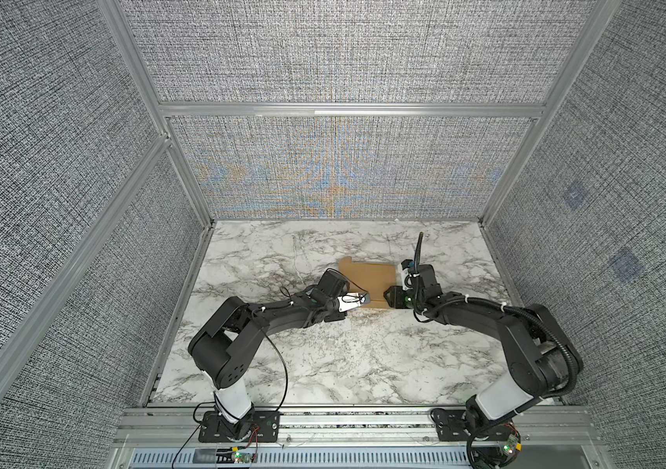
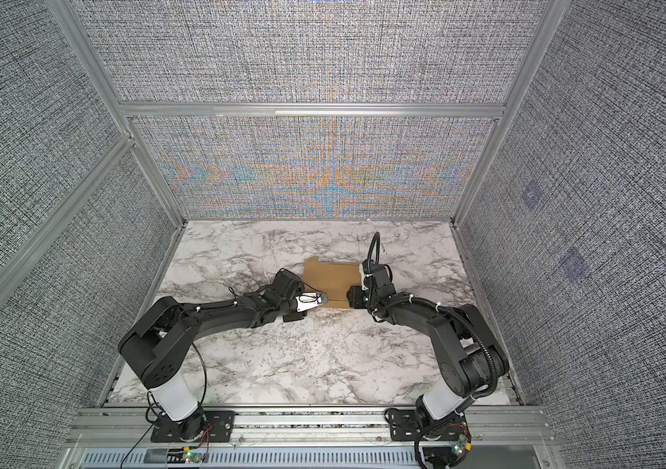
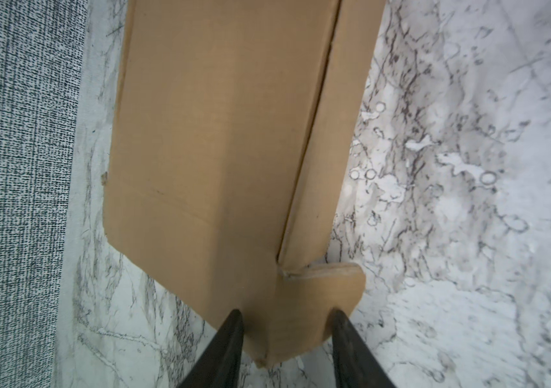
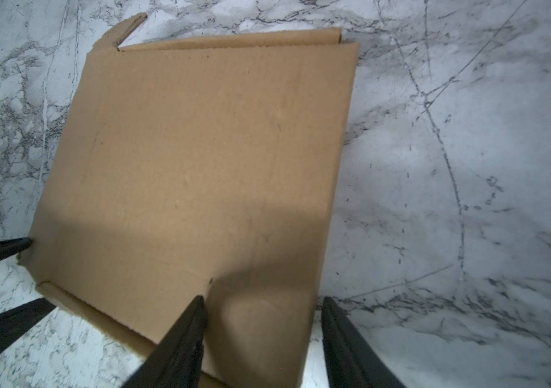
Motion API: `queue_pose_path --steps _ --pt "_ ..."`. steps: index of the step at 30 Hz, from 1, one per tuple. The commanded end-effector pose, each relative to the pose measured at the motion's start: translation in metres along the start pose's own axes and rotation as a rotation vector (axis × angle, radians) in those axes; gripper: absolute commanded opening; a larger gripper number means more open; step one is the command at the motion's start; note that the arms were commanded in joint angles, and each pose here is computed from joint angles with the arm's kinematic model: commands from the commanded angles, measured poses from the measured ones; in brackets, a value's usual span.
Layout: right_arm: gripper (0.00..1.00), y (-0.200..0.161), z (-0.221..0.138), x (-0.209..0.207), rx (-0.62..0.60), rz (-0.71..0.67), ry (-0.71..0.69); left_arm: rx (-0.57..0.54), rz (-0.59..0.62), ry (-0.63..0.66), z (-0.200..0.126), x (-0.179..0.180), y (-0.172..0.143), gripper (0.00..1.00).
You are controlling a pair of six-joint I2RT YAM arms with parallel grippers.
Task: Assemble paper box
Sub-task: Press the paper box at the center of the table.
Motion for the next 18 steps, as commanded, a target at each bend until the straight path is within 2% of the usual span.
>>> queue_pose_path --steps 1,5,12,18 --pt "0.55 -0.035 0.0 -0.014 0.179 -0.01 -0.09 0.02 0.018 0.046 0.003 0.007 0.001 0.46" --pt "0.55 -0.035 0.0 -0.013 0.18 -0.01 -0.087 0.005 0.006 0.015 0.007 0.006 0.005 0.46" --pt "0.55 -0.036 0.0 -0.014 0.186 -0.01 -0.09 -0.111 -0.039 -0.167 -0.002 -0.005 0.027 0.51" --pt "0.55 -0.036 0.0 -0.014 0.186 -0.011 -0.087 -0.044 0.01 -0.097 0.012 -0.003 0.015 0.53"
Point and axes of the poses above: each gripper's point midway between its finger pads, its own z axis out along the fingers, its own x axis along the line the jaws close on, y = z × x, the point moved 7 cm from there along -z, back along the fingers, and after that the axes turned 7 degrees about -z, right-handed, at the moved point
